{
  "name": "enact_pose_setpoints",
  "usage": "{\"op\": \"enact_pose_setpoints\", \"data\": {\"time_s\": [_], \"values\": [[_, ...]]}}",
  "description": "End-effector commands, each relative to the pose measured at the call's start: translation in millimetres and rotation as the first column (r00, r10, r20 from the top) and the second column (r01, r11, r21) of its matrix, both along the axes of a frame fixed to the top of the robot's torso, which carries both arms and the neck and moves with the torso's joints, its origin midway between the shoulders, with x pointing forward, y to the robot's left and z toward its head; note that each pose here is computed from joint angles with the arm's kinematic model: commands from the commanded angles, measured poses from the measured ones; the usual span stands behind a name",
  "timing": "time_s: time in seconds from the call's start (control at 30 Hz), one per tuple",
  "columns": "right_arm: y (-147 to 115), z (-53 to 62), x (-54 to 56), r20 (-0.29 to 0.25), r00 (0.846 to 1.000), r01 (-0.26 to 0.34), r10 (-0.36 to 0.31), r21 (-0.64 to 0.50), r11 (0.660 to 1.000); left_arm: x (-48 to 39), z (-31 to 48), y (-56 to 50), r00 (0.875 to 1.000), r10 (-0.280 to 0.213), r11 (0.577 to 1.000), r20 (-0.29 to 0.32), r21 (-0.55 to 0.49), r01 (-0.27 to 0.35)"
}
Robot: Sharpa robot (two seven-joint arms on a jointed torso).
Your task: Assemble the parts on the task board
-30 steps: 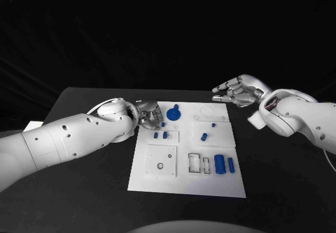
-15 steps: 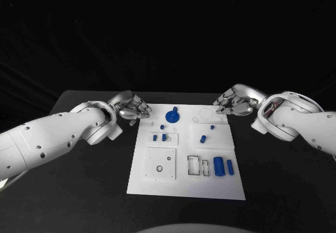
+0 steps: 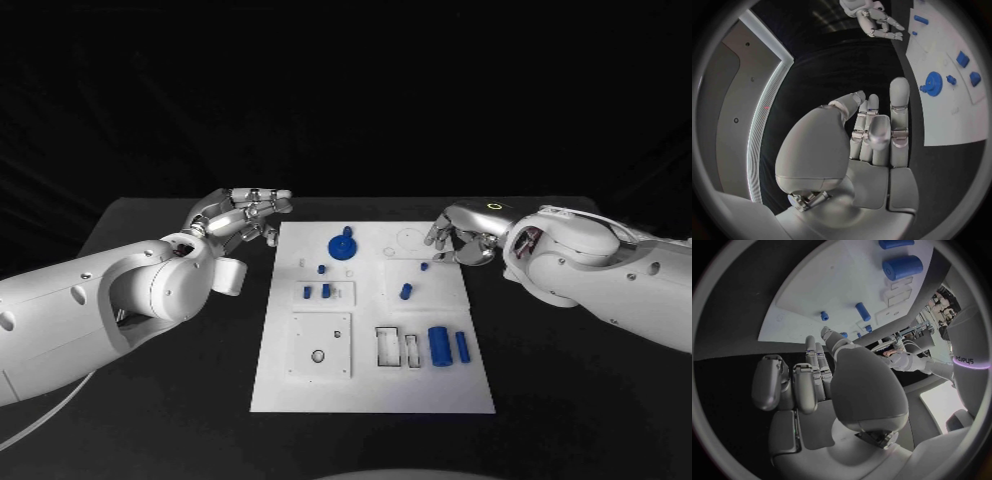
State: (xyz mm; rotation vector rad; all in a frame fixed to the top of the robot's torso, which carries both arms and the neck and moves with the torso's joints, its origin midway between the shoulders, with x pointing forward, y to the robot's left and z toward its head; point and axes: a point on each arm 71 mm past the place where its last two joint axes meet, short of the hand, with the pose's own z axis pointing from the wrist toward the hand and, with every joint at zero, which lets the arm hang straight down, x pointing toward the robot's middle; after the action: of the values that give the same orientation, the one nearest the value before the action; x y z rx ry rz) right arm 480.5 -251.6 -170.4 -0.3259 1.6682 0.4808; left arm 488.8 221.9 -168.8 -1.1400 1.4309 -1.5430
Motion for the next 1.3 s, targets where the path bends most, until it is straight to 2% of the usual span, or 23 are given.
{"op": "enact_pose_setpoints", "data": {"time_s": [0.03,0.5,1.3], "values": [[3.0,-5.9,-2.2,0.023,1.000,0.001,0.002,-0.138,0.990,-3.5,2.5,-0.9,0.999,0.025,0.990,-0.028,-0.139,-0.029],[19.8,-22.2,-6.4,-0.010,0.999,-0.043,0.042,-0.184,0.982,-10.6,4.6,-4.5,0.999,0.001,0.985,-0.037,-0.171,-0.008],[31.1,-35.3,-2.8,-0.059,0.997,-0.065,0.054,-0.204,0.977,-12.6,4.8,-5.7,0.999,-0.010,0.985,-0.046,-0.173,0.002]]}}
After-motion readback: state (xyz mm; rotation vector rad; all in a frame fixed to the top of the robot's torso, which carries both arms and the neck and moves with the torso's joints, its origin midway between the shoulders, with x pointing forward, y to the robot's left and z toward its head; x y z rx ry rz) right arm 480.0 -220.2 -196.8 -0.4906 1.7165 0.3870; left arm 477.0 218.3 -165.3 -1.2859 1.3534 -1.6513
